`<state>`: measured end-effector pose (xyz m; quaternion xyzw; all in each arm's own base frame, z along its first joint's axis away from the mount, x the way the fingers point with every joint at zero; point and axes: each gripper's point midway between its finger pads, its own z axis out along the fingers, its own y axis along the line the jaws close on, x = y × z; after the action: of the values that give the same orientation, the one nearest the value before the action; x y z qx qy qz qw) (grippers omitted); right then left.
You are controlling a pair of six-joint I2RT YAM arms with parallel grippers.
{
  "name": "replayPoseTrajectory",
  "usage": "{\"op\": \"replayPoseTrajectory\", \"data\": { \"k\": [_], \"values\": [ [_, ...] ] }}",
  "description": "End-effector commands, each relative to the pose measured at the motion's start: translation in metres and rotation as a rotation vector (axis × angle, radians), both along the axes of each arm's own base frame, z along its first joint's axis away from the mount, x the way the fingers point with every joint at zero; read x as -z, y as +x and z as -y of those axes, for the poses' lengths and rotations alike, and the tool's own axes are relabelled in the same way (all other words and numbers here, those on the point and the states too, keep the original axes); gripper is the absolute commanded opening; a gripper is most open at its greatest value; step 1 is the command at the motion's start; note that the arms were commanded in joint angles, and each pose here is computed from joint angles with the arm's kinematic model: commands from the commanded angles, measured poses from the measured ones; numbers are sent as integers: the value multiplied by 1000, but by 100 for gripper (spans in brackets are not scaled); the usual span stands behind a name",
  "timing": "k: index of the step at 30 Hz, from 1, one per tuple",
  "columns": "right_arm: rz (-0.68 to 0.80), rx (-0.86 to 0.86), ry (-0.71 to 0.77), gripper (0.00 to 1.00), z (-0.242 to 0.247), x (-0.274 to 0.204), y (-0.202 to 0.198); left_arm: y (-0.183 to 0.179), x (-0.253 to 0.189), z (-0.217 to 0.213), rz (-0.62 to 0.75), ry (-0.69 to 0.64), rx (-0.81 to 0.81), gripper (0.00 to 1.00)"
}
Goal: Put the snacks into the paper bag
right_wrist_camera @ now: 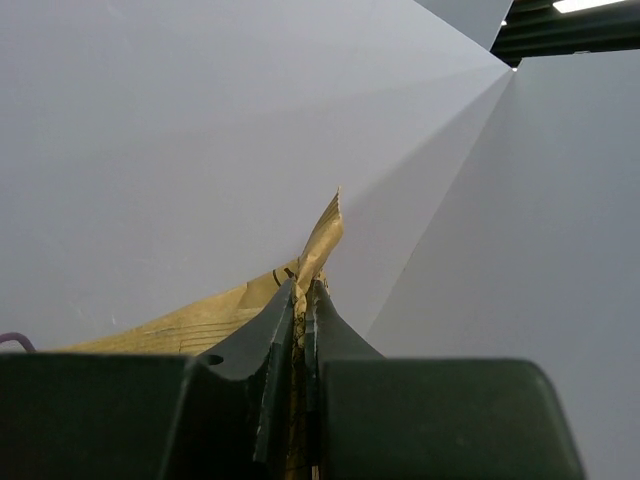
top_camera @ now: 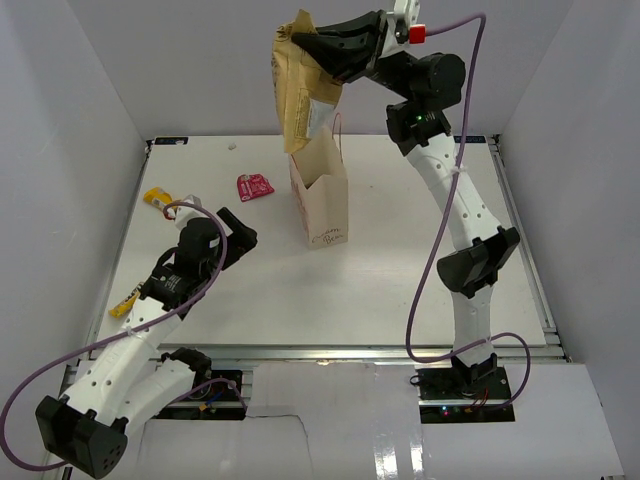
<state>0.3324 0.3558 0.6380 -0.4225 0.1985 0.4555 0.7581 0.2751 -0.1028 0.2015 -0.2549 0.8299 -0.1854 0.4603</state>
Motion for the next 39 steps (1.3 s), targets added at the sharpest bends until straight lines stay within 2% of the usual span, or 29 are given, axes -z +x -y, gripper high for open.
{"op": "replayPoseTrajectory", "data": {
  "k": [1,9,18,21,33,38,39],
  "values": [
    [112,57,103,8,12,-28,-13,1,-12,0,38,-29,-4,98],
    [34,60,-1,8,-9,18,19,-1,-10,1,33,-31,0,98],
    [-64,-25,-88,8,-15,48,15,-3,-4,-1,26,-30,-6,98],
    [-179,-82,-118,8,-15,71,15,-1,-5,0,26,-29,-5,98],
    [-364,-67,-96,8,-3,91,37,-1,-1,2,21,-27,3,98],
    [-437,-72,-97,11,-5,104,45,-1,-2,0,23,-26,-3,98],
    [-450,-71,-101,15,-6,109,47,0,-1,1,23,-26,-1,98]
  ]
}}
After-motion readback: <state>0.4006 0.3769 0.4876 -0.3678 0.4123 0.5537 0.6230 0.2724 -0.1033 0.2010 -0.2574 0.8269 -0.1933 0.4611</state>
